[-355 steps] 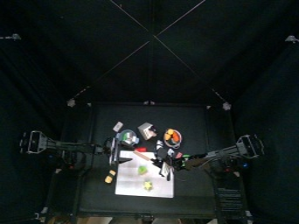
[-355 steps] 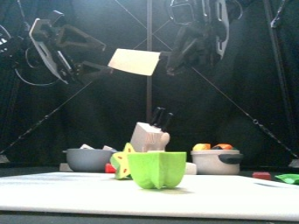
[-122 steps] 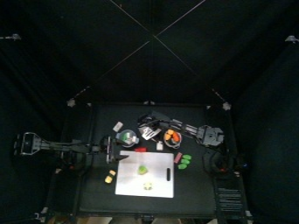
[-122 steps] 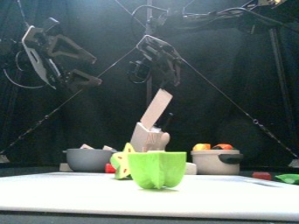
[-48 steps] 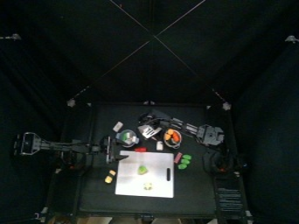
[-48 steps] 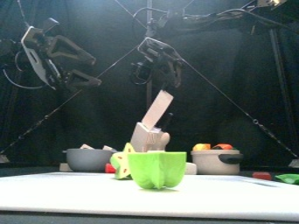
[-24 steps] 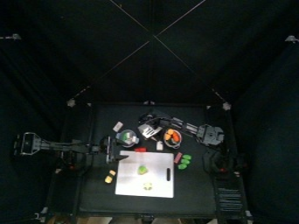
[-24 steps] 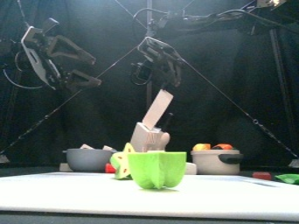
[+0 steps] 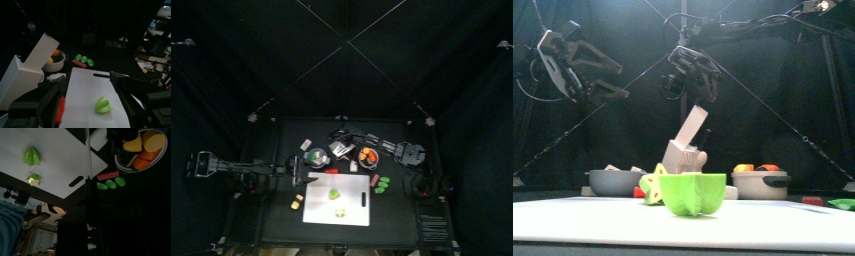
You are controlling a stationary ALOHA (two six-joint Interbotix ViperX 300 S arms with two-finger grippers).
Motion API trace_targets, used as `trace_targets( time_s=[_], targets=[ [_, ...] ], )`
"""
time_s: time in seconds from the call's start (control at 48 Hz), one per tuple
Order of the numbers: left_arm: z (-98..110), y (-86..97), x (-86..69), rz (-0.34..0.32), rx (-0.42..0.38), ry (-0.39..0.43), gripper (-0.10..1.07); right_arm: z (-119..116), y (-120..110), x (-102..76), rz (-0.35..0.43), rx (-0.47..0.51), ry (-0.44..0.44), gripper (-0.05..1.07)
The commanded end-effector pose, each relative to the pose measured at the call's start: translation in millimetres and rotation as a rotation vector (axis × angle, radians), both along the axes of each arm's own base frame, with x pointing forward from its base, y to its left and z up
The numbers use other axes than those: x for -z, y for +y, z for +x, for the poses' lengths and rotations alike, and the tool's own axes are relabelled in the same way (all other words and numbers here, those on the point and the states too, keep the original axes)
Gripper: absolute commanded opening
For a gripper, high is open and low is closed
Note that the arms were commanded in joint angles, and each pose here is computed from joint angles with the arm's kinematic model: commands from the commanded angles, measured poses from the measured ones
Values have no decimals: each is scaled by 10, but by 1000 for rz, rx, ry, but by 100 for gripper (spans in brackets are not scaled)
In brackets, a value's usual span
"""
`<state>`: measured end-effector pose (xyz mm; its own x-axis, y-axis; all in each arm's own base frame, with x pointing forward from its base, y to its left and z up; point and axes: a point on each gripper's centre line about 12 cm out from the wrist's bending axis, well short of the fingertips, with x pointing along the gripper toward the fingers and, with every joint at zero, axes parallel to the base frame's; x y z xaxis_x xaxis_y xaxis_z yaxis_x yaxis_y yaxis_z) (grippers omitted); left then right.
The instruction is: Place cleaver back into holder
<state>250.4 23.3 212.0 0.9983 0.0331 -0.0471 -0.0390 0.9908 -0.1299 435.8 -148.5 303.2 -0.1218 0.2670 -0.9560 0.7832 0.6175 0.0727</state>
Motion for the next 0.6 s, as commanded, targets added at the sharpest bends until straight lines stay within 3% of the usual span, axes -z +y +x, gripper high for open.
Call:
trace_targets(
  time_s=[0.0, 0.208, 0.583],
  targets=[
    [20, 10, -44, 3, -3, -15, 102, -43, -19, -195, -18, 7, -49, 39],
    [20, 10, -44, 3, -3, -15, 102, -2, 8, -139, -9, -2, -39, 41],
    [22, 17, -28, 3, -7, 2, 102, 24, -21, -283, -39, 5, -88, 41]
  ],
)
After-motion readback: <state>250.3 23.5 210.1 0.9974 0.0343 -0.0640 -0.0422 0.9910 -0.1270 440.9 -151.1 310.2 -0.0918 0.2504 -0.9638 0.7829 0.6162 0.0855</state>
